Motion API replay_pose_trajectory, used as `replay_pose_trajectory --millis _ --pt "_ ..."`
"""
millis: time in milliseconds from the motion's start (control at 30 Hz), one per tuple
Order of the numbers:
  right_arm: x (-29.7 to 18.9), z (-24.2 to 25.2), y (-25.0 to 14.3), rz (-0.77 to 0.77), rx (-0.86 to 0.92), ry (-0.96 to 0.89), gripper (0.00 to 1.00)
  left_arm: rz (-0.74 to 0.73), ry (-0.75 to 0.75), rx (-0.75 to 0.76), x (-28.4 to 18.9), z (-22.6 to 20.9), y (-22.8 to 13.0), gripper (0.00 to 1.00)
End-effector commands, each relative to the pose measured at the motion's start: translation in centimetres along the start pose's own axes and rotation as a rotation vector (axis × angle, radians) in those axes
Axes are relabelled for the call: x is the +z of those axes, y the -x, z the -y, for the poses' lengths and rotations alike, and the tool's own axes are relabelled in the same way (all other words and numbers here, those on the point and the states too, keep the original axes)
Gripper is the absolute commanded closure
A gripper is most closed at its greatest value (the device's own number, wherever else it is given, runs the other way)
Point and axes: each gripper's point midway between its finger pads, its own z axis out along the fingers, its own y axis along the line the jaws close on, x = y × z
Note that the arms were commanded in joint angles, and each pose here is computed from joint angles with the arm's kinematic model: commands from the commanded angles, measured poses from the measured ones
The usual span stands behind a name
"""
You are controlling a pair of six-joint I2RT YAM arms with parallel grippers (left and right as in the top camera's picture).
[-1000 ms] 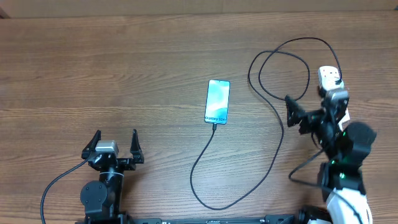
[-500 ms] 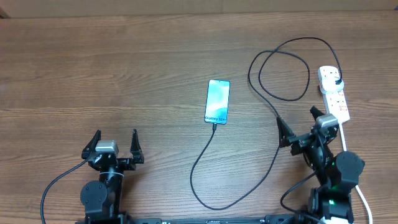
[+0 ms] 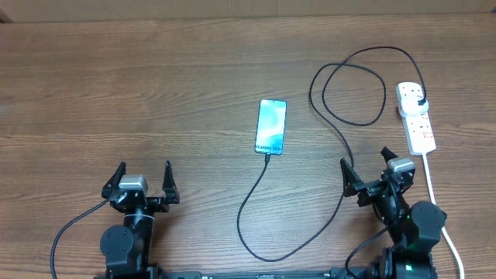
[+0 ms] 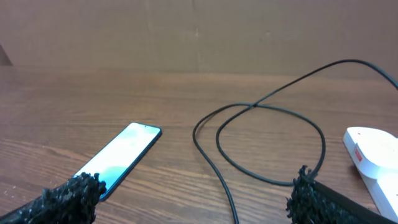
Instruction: Plug charger to phone and switch on socket
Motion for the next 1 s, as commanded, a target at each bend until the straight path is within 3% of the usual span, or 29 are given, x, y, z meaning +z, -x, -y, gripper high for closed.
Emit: replay_pose_trajectory --millis 0,967 --pt "-0.2 0.2 0.2 0.015 -0.016 -0.037 0.0 0.005 0.012 0.023 0.0 -0.3 0.0 0.0" --pt "-1.4 -1.0 1.8 0.137 0.024 -0.074 0.0 0.005 0.012 0.023 0.0 -0.3 0.0 0.0"
